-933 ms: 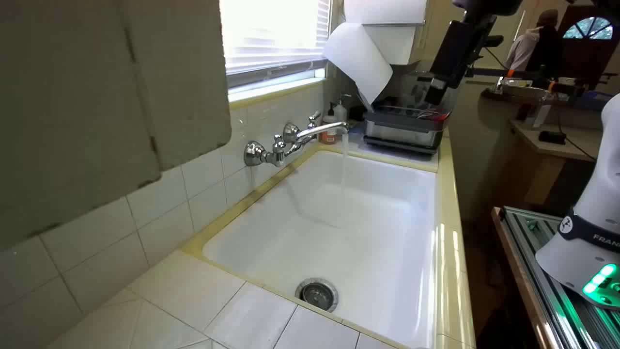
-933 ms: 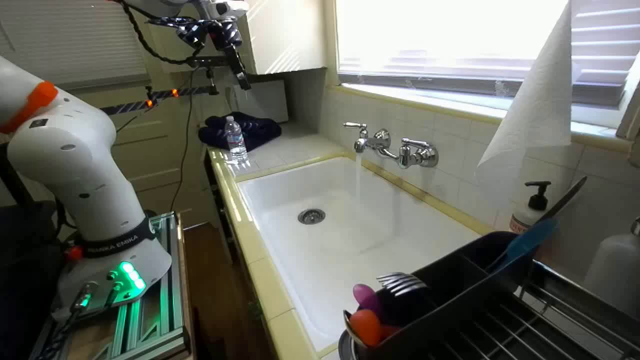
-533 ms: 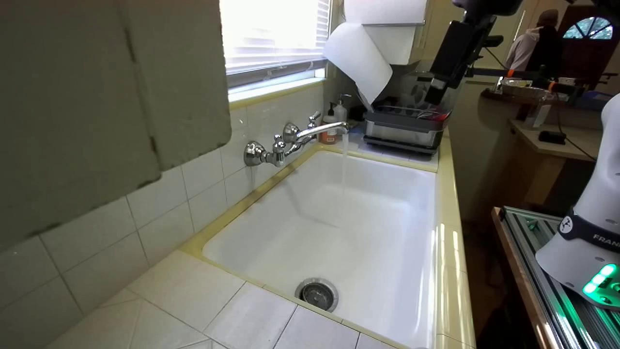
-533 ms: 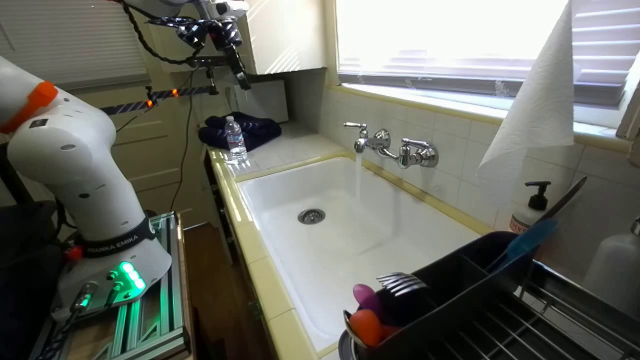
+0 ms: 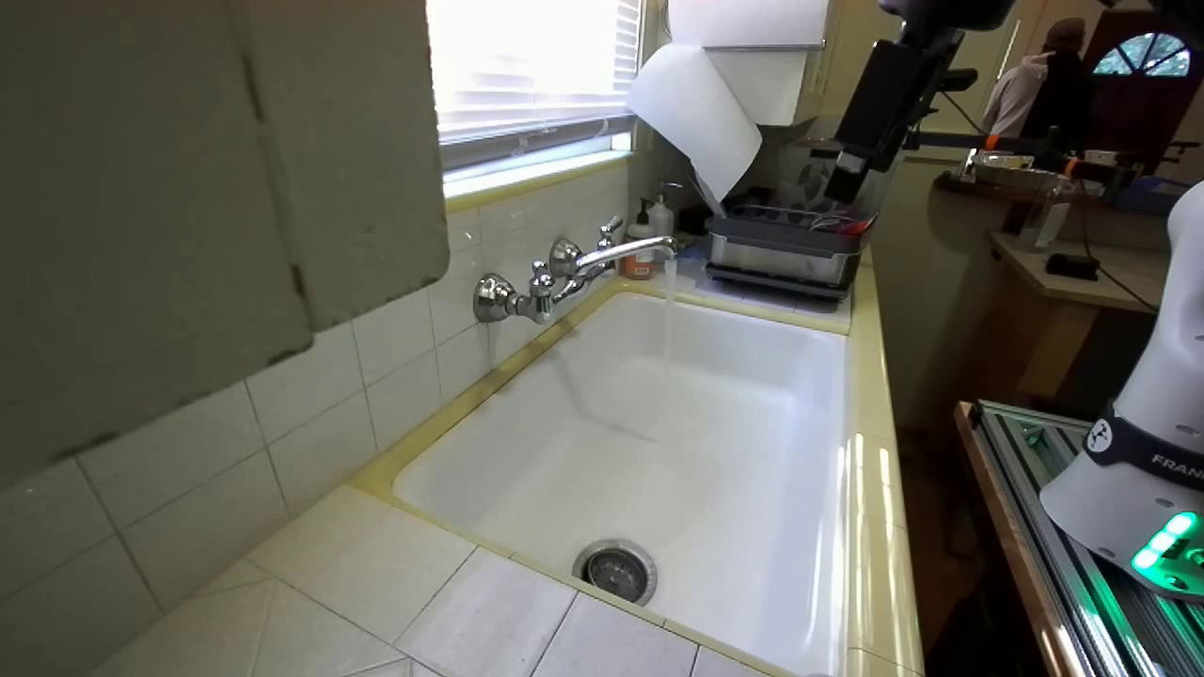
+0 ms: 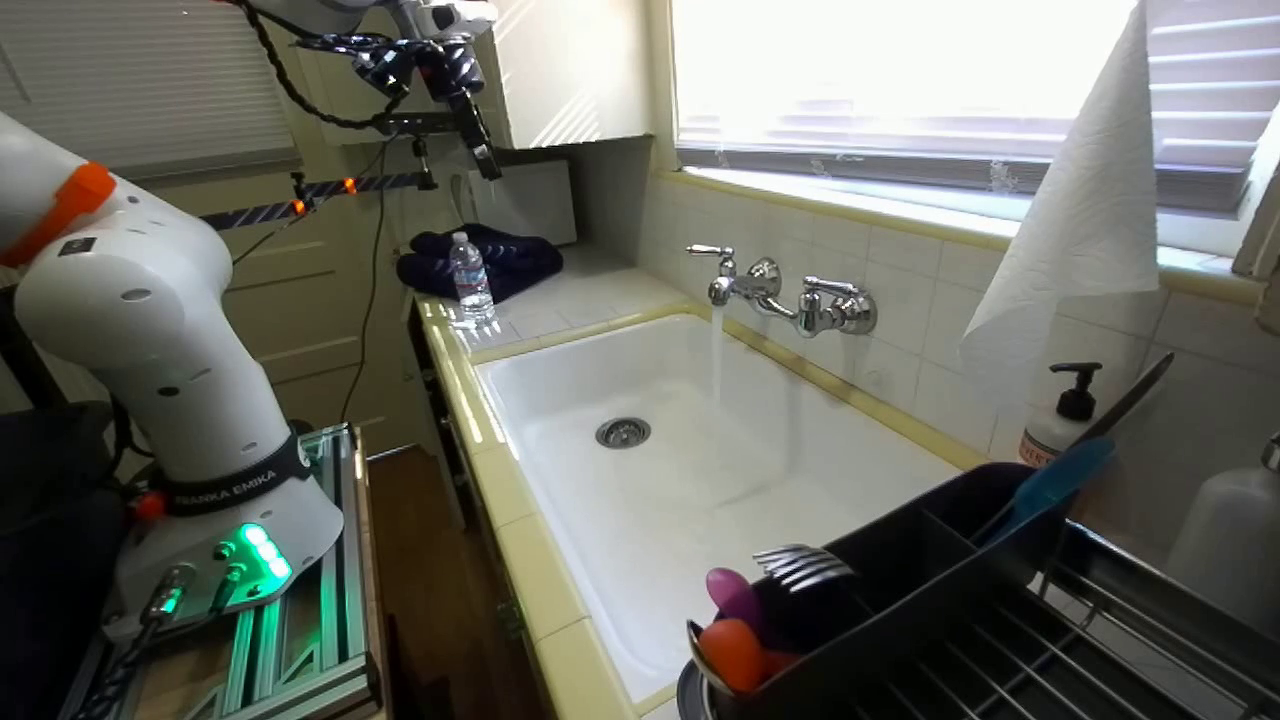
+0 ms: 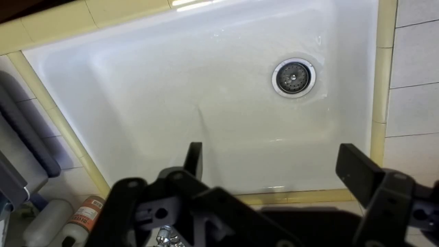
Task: Push the faucet handle on the left backwards then push the faucet to the right.
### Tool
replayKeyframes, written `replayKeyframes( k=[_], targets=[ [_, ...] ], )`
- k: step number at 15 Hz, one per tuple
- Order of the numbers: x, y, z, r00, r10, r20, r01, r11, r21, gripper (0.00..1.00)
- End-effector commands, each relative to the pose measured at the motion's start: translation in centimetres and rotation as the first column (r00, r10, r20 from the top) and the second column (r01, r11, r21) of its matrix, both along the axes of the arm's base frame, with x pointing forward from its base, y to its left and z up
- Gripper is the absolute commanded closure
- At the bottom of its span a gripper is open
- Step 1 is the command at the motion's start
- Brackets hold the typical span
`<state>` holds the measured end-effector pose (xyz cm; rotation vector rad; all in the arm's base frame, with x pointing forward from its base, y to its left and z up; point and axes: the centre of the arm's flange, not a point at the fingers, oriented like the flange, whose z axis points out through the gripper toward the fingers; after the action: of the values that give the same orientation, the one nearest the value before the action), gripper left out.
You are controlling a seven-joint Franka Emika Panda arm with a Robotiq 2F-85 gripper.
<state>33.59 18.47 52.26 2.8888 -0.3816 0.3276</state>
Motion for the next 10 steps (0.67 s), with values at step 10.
replayKeyframes(
  k=[10],
  targets=[
    [9.1,-6.7,-0.9,0.963,-0.253,0.098,0.238,0.961,0.143,0.0]
  ],
)
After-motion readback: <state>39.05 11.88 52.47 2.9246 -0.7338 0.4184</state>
